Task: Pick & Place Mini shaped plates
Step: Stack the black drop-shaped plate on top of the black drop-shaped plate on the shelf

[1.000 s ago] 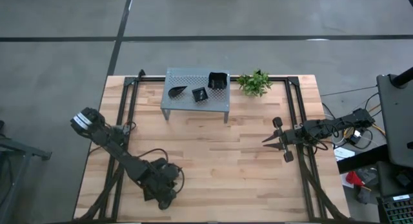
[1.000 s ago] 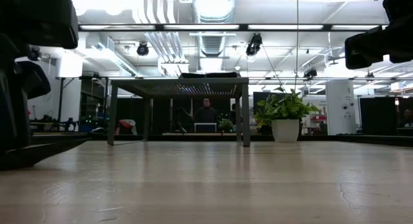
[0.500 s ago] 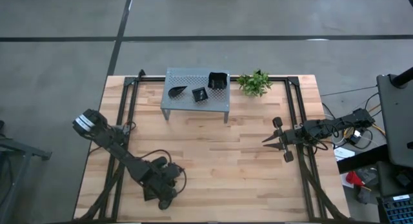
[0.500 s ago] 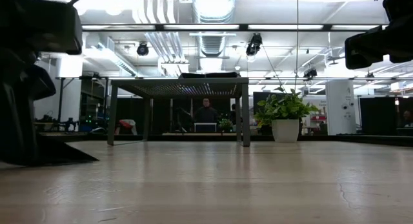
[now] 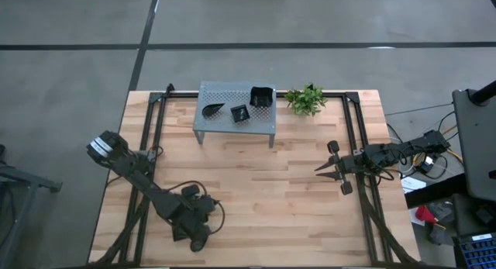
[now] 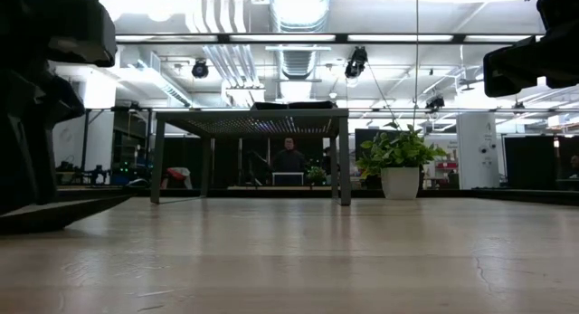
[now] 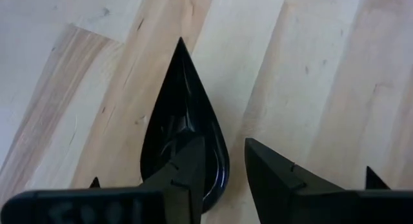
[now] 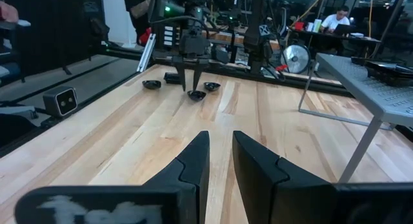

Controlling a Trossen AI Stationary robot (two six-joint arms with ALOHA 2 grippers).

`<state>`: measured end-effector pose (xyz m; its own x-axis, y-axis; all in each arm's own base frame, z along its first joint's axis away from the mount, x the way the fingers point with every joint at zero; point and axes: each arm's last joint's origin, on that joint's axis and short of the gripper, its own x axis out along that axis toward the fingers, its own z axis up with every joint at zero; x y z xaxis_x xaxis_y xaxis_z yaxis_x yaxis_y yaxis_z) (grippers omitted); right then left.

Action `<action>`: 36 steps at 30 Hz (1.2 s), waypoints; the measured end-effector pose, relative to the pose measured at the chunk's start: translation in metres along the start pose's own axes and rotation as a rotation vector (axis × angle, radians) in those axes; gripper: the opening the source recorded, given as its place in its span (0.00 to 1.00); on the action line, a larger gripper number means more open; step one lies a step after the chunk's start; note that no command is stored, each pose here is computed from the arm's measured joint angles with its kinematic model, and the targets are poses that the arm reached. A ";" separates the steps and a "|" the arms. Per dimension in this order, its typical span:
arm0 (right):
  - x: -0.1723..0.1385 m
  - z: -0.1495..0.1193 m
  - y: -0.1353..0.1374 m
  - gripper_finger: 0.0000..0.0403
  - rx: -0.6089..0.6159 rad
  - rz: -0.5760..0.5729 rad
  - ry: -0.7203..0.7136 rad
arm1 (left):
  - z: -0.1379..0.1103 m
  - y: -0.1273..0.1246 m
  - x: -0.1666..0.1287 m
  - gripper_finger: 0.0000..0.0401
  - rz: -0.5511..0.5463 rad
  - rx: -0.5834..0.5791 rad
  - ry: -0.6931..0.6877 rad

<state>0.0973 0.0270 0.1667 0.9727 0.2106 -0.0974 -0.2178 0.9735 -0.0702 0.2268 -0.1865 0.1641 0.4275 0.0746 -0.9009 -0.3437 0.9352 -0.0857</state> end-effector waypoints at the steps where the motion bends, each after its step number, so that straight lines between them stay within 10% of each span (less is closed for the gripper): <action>1: 0.000 0.000 0.000 0.16 0.000 0.000 0.000 | 0.000 0.000 0.001 0.26 0.004 0.000 0.000; 18: 0.000 0.000 0.000 0.16 0.000 0.000 0.000 | -0.002 0.001 0.014 0.25 0.049 0.003 0.019; 26: 0.000 0.000 0.000 0.16 0.000 0.000 0.000 | -0.002 0.001 0.015 0.03 0.040 0.012 0.035; 36: 0.000 0.000 0.000 0.16 0.000 0.000 -0.001 | 0.008 -0.003 -0.003 0.00 0.041 0.042 0.024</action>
<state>0.0973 0.0270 0.1669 0.9727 0.2111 -0.0966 -0.2182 0.9733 -0.0705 0.2336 -0.1862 0.1704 0.3939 0.1053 -0.9131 -0.3247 0.9453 -0.0311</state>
